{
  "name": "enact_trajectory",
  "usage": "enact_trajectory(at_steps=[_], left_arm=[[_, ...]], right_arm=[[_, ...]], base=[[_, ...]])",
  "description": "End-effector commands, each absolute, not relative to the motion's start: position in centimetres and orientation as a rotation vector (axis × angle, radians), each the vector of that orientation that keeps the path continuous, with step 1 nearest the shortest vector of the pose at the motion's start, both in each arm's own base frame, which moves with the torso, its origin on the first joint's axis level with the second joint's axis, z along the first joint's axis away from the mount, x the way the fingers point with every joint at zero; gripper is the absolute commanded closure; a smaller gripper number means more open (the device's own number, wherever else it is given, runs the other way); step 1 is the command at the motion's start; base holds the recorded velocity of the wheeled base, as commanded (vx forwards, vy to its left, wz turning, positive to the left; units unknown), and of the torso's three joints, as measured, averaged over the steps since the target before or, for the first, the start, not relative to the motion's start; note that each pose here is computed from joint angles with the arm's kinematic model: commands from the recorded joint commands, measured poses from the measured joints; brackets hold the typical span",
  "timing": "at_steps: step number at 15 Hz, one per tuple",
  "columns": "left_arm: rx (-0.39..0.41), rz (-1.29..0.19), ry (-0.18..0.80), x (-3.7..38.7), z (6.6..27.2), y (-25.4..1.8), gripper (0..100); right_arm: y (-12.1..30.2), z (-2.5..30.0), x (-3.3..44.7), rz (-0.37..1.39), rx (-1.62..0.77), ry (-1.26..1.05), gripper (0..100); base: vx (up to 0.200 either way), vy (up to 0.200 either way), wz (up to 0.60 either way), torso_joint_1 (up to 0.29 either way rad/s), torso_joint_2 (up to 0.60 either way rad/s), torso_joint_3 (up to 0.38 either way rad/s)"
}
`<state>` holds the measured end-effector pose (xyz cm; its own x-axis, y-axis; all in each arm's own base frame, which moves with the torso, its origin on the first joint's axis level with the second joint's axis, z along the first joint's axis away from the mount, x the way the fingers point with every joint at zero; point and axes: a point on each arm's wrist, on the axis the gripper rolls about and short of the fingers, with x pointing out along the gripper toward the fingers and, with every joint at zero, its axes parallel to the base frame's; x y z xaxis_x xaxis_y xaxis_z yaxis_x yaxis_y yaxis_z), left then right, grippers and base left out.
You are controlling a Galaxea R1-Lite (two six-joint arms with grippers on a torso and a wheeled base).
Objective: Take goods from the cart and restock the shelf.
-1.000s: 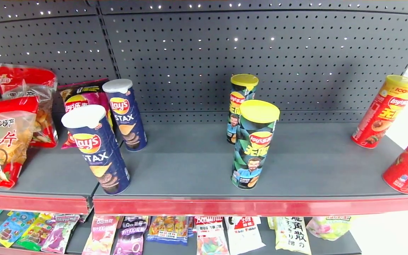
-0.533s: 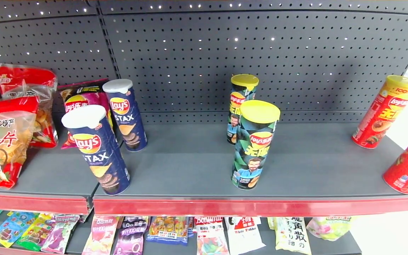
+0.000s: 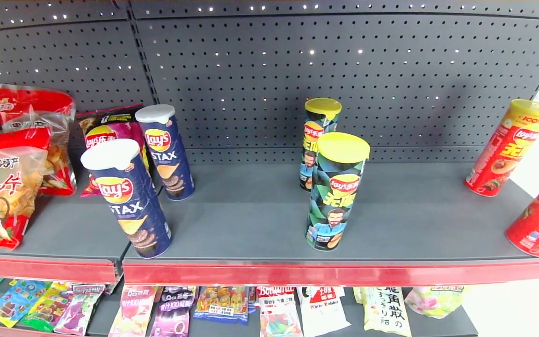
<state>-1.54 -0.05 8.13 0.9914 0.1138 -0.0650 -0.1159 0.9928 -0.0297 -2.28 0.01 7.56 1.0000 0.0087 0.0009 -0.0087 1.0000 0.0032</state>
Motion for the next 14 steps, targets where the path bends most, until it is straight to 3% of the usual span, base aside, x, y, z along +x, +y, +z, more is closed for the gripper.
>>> enact_trajectory(at_steps=[1, 6, 14], left_arm=[[-0.006, 0.081, 0.092, -1.61, 7.67, -0.10, 0], [0.007, -0.026, 0.052, -1.89, 7.68, 0.03, 0], [0.000, -0.006, 0.000, -2.29, 7.57, -0.01, 0]], right_arm=[[0.01, 7.56, -2.28, 0.009, 0.003, -0.002, 0], [0.02, 7.56, -2.28, 0.011, 0.002, -0.002, 0], [0.05, 7.58, -2.28, 0.025, -0.005, -0.003, 0]], base=[[0.000, 0.000, 0.00, 0.000, 0.00, 0.000], [0.000, 0.000, 0.00, 0.000, 0.00, 0.000], [0.000, 0.000, 0.00, 0.000, 0.00, 0.000]])
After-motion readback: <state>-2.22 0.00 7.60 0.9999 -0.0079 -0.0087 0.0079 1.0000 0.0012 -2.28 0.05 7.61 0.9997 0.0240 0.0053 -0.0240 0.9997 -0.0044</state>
